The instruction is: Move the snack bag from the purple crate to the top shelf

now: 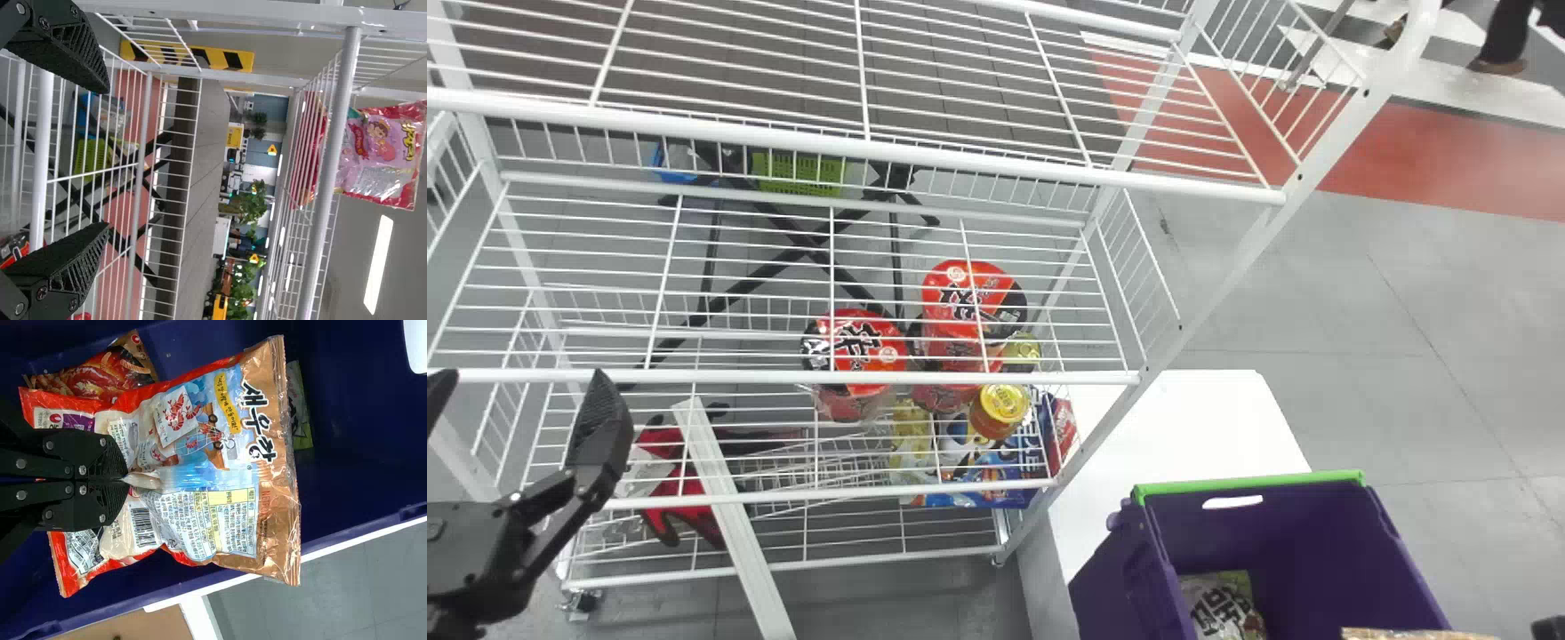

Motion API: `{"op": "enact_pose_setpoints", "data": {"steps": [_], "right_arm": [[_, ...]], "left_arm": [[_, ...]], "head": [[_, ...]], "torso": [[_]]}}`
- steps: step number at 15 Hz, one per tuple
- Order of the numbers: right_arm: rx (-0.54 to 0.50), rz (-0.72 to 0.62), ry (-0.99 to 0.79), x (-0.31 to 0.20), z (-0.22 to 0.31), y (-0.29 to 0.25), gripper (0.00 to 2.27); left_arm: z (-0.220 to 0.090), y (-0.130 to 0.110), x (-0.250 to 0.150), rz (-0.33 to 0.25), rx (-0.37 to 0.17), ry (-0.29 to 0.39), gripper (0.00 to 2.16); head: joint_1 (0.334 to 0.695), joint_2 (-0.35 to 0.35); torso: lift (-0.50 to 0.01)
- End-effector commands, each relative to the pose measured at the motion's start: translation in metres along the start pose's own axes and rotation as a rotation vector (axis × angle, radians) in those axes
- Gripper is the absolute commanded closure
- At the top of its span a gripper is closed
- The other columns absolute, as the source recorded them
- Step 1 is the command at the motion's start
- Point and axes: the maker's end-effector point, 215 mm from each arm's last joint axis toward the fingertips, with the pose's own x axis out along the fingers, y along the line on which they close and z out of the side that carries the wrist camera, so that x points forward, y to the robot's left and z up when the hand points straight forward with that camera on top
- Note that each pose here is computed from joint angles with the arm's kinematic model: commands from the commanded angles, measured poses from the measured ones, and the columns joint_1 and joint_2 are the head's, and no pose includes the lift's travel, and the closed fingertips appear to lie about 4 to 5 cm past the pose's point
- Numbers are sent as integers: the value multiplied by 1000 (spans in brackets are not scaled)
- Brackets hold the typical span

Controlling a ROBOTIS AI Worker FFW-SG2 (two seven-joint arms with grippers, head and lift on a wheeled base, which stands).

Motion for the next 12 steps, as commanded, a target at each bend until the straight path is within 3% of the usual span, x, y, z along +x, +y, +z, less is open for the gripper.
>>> {"op": "enact_pose_setpoints", "data": {"steps": [1, 12], "right_arm": [[-1, 3, -2, 0, 1, 1, 2071], [6, 13, -6, 0, 1, 5, 2071]], "left_arm": [[0, 1, -1, 2, 0, 0, 103], [0, 1, -2, 5, 6, 1, 103]], "head": [[695, -350], [695, -350]], "torso": [[-281], [-238]]}}
